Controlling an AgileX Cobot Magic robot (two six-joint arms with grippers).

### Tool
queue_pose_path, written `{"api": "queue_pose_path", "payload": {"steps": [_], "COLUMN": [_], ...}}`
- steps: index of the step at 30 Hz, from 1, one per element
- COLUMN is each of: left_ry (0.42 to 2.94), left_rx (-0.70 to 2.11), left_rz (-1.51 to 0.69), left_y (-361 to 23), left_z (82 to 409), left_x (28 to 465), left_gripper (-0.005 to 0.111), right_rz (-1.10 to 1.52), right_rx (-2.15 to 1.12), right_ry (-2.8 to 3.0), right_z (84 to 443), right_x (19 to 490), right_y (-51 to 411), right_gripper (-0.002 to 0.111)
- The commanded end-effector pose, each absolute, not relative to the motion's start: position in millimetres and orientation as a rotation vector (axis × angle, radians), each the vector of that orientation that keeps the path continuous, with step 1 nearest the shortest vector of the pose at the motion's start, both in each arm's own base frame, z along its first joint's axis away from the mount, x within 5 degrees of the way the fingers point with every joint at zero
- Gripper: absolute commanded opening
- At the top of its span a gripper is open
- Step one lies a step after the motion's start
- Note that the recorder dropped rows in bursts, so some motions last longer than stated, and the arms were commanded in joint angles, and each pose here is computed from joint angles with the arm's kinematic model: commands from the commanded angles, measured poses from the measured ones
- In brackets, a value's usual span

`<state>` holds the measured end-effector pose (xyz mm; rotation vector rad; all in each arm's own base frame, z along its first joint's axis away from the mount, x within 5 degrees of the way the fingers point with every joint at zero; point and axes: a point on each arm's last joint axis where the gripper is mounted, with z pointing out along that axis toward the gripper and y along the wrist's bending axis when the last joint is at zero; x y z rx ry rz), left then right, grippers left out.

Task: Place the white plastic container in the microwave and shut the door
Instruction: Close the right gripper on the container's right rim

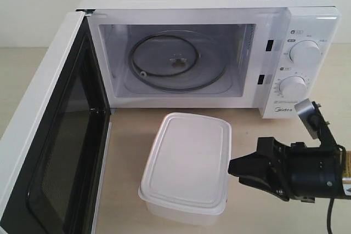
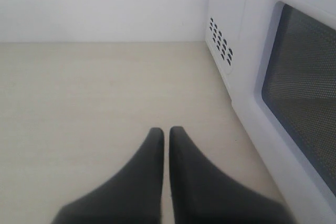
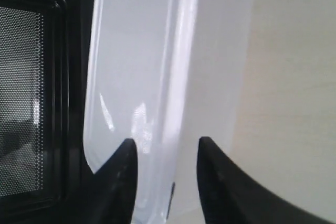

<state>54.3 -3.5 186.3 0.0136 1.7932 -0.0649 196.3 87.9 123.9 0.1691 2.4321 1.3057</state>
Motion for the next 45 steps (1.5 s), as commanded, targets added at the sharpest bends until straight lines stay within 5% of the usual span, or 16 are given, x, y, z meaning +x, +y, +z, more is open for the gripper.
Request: {"api": "queue_pose_path", "payload": {"steps": [1,45], "left_ry": [1.791,1.791], "left_rx": [0.0,0.0], "left_rz": [-0.072,-0.072], "left_y": [-3,-3], "left_z": [185,185], "left_x": [54,54], "left_gripper": [0.004,0.004], "right_rz": [1.288,1.286], "right_rx": [0.222,0.381], "right_ry": [2.443,2.472], "right_z": [128,124], "right_x": [206,205], "right_y": [98,117], "right_gripper": [0.037,0.037]}}
